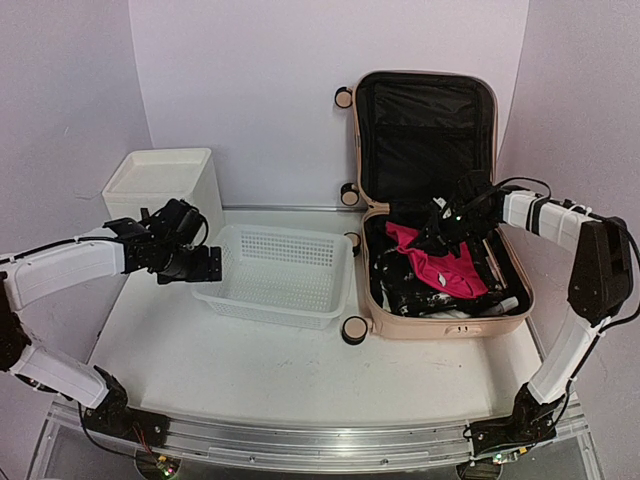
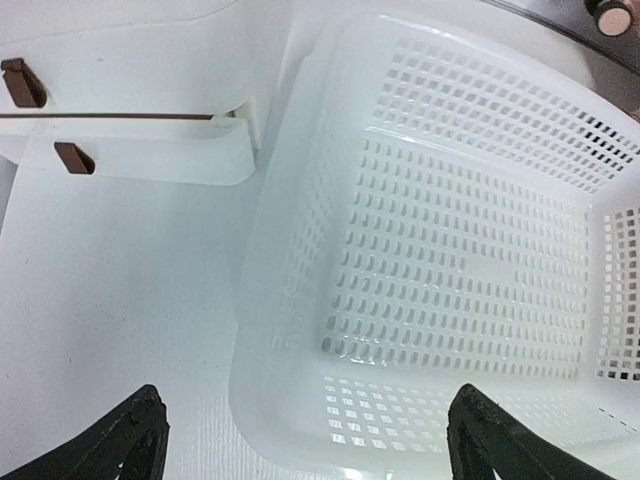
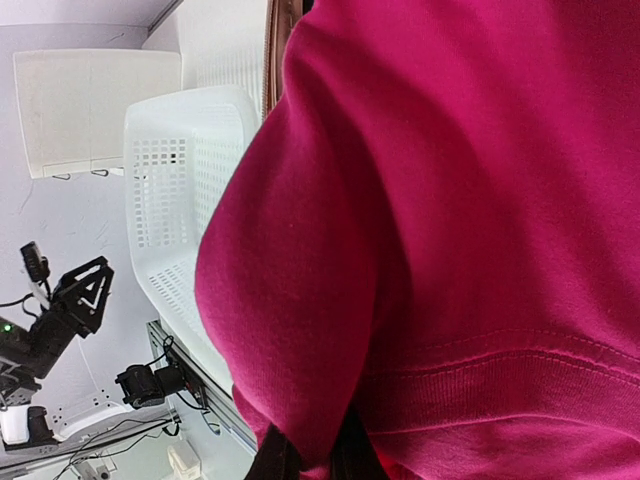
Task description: Open, take out, and arrange the luggage
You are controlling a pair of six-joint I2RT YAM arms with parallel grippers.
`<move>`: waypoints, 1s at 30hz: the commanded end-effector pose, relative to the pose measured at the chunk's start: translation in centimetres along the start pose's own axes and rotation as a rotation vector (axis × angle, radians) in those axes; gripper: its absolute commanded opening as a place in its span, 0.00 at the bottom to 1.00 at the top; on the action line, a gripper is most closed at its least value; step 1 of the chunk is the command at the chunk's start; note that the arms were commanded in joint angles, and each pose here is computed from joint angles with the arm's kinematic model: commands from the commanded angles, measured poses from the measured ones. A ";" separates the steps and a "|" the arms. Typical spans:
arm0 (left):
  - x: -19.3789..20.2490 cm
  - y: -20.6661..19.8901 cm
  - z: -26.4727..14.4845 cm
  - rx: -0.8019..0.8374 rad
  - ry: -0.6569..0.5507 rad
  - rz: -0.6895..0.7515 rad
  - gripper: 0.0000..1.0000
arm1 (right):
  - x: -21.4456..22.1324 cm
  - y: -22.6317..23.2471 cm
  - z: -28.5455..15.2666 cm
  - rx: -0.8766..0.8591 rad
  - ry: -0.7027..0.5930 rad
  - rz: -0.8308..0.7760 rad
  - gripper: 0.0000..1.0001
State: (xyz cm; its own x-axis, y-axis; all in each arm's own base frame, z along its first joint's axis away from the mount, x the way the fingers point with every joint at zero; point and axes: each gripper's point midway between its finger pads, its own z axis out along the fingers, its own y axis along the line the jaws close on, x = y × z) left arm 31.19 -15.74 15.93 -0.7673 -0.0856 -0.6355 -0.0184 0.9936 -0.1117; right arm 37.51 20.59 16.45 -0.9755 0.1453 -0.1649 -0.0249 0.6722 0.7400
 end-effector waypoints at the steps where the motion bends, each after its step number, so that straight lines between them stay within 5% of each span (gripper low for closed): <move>1: 0.0 1.5 1.6 -0.073 -0.012 -0.088 0.98 | -0.8 2.2 -1.4 -0.048 -0.056 -0.061 0.00; 16: 4.6 -3.1 6.0 0.093 0.158 -0.054 0.57 | -1.2 4.2 -2.5 -0.113 -0.094 -0.087 0.00; 24: 6.3 -6.5 4.7 0.164 0.178 0.005 0.59 | -1.6 5.9 -3.3 -0.173 -0.123 -0.113 0.00; 30: 5.8 -6.1 3.9 0.161 0.152 0.012 0.74 | -1.3 8.3 -2.3 -0.233 -0.074 -0.153 0.00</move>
State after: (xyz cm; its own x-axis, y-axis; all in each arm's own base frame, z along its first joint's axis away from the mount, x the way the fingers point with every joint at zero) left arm 29.86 -20.16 8.20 -0.8686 -0.0808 -0.4889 -0.0017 0.9871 -0.1601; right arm 38.01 21.75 19.96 -0.9586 0.1687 -0.2295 -0.0870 0.5936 0.8001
